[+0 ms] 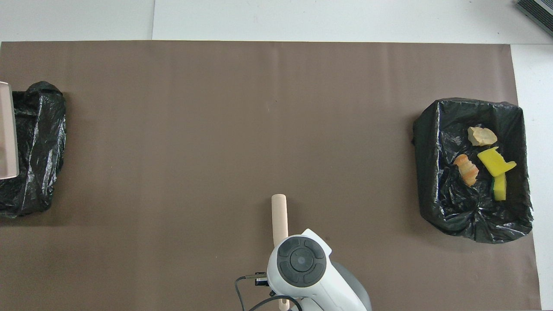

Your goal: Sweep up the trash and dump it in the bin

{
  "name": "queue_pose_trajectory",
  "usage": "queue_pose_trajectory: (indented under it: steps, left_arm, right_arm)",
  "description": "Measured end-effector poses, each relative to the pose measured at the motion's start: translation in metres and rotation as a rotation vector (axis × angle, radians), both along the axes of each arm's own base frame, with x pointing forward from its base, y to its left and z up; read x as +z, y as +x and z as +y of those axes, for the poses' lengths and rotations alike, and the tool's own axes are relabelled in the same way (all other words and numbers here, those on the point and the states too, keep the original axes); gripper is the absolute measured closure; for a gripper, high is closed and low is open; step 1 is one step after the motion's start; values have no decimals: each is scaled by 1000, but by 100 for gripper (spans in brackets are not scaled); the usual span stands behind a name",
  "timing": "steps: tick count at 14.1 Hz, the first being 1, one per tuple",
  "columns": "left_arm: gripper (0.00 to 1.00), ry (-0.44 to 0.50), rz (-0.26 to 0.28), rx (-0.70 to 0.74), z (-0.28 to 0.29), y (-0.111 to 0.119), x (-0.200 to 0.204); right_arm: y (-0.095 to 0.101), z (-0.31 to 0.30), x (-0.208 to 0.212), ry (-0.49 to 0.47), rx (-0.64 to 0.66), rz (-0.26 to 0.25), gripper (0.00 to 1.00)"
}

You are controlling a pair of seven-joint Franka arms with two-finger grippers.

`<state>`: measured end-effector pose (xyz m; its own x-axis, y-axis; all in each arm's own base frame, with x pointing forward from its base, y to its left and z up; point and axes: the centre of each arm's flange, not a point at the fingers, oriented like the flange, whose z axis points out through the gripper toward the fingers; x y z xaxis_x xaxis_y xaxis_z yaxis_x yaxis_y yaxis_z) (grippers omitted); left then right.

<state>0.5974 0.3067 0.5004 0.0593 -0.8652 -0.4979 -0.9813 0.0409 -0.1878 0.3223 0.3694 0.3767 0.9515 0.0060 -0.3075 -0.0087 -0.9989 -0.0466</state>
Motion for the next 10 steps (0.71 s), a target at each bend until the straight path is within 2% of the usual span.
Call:
queue_pose_trajectory:
  steps: [4,8,10]
  left_arm:
    - [67,279,63,-149,2,10,10]
    - [67,404,130,-191,12,5,10]
    - [67,456,156,-206,15,3,9]
  right_arm:
    - [-11,10,-33,-8,-23,-26,74]
    - [-11,12,-37,-8,-24,-28,74]
    - [-11,12,-38,-10,-13,-31,55]
